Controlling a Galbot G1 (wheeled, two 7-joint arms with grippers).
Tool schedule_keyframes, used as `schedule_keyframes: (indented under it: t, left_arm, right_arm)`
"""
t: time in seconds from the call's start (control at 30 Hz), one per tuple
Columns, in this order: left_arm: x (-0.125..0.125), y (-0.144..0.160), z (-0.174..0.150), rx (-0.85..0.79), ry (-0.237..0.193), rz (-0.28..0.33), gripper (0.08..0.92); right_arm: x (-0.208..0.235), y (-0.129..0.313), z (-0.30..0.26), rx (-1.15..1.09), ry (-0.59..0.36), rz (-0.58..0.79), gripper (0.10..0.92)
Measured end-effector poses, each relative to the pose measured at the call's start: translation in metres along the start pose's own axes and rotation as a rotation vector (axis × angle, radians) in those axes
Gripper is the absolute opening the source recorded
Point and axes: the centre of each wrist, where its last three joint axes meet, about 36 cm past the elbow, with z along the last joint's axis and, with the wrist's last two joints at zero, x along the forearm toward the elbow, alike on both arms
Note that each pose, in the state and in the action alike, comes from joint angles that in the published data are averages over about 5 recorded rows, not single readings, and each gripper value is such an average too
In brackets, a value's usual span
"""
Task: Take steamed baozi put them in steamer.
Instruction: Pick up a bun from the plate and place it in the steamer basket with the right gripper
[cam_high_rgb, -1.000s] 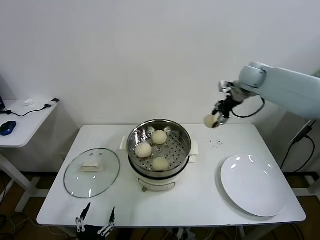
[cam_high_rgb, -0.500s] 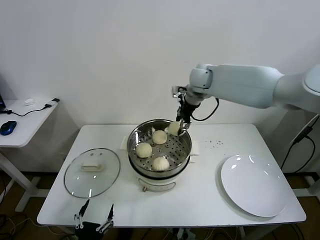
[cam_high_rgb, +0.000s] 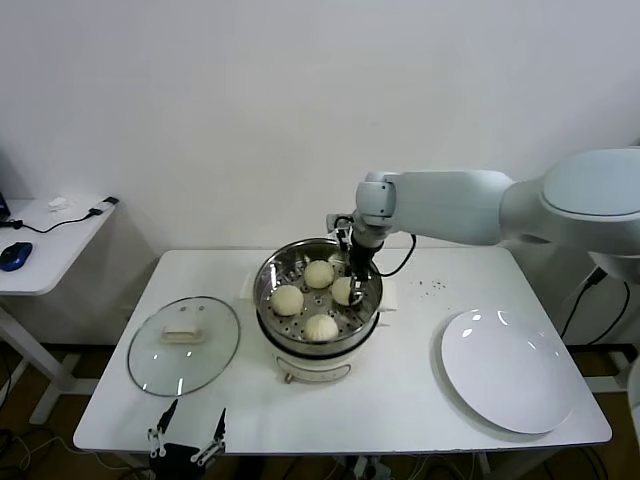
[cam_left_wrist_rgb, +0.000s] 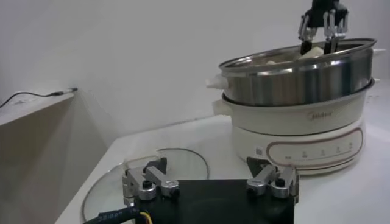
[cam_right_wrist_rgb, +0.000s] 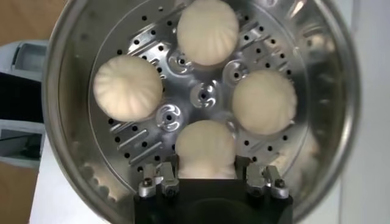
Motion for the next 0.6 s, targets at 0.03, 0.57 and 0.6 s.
schedule_keyframes:
  t: [0.03,0.57,0.6]
  left_arm:
    - [-0.001,0.0,0.0,0.0,-0.001,0.0,0.823]
    - [-0.004,0.003,-0.002,-0.009,-0.006,0.003,0.823]
    - [-0.004,0.003,-0.003,-0.01,-0.007,0.003,0.823]
  right_arm:
    - [-0.002,0.0,0.0,0.0,0.001,-0.001,0.603]
    - [0.008,0.001,0.0,-0.008,-0.018,0.004,0.822]
    - [0.011,0.001,0.001,-0.008,-0.023,0.007,0.822]
